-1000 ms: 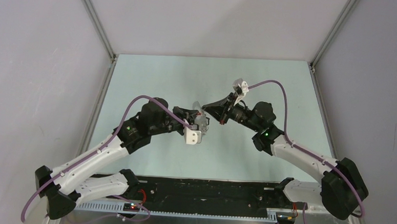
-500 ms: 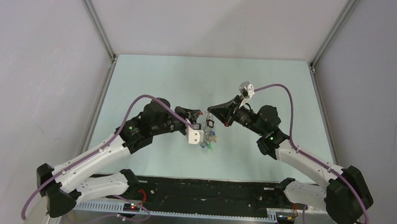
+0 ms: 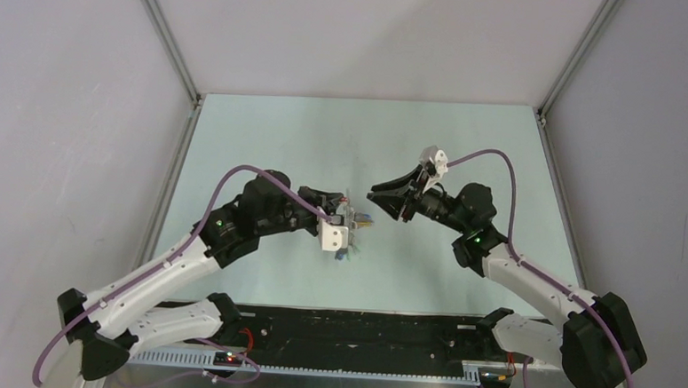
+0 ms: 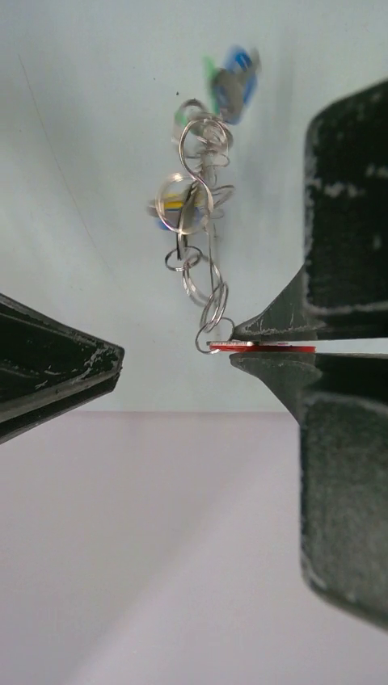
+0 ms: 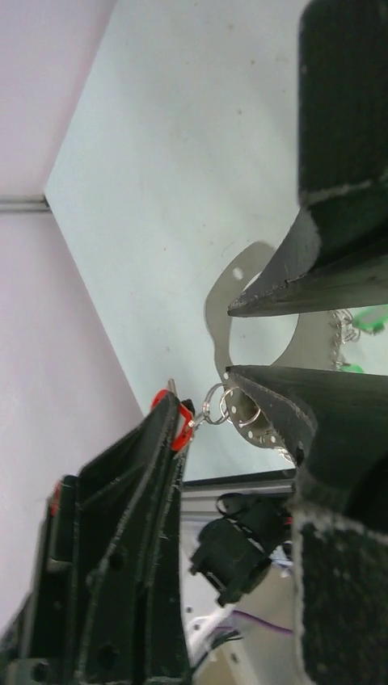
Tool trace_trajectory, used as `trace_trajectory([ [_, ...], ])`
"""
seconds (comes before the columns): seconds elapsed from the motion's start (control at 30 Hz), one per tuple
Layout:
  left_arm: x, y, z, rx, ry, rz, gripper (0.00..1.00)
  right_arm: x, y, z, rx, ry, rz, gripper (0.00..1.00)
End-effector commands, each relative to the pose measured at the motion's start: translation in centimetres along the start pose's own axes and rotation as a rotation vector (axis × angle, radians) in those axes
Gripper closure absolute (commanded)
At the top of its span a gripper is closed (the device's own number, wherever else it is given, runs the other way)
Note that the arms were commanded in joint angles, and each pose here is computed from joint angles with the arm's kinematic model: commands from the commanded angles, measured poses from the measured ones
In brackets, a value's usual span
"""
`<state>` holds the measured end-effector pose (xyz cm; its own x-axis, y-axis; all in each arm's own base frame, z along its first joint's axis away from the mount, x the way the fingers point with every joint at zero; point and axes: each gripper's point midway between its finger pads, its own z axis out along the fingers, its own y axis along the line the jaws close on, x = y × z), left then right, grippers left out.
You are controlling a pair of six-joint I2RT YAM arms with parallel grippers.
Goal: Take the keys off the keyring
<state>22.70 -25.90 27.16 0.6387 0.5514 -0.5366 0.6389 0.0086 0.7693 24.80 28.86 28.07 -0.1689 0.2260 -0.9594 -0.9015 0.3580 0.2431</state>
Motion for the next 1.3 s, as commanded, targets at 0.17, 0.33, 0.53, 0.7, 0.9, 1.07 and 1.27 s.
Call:
trace_trajectory([
  [0.17,-3.4,1.7,-2.0,-0.053,-0.138,0.107,1.0,-1.8,3.8,-0.3,-0.246,-0.057,-0.299,0.58],
  [0.33,-4.0,1.6,-2.2,-0.049,-0.165,0.127,1.0,-1.6,4.2,0.2,-0.301,-0.038,-0.365,0.56],
  [0.53,-4.5,1.6,-2.5,-0.049,-0.187,0.141,1.0,-1.8,4.3,1.0,-0.343,-0.042,-0.408,0.56],
  [0.7,-4.6,1.7,-2.6,-0.051,-0.192,0.146,1.0,-2.2,4.6,1.3,-0.357,-0.053,-0.417,0.57],
  [0.9,-4.7,1.8,-2.6,-0.052,-0.196,0.15,1.0,-2.3,5.1,1.2,-0.376,-0.052,-0.432,0.6],
  [1.07,-4.9,1.8,-2.7,-0.053,-0.201,0.155,1.0,-2.5,4.9,1.4,-0.358,-0.057,-0.438,0.6],
  [1.27,-5.0,2.1,-3.0,-0.065,-0.199,0.159,1.0,-1.8,5.5,1.4,-0.38,-0.03,-0.429,0.61],
])
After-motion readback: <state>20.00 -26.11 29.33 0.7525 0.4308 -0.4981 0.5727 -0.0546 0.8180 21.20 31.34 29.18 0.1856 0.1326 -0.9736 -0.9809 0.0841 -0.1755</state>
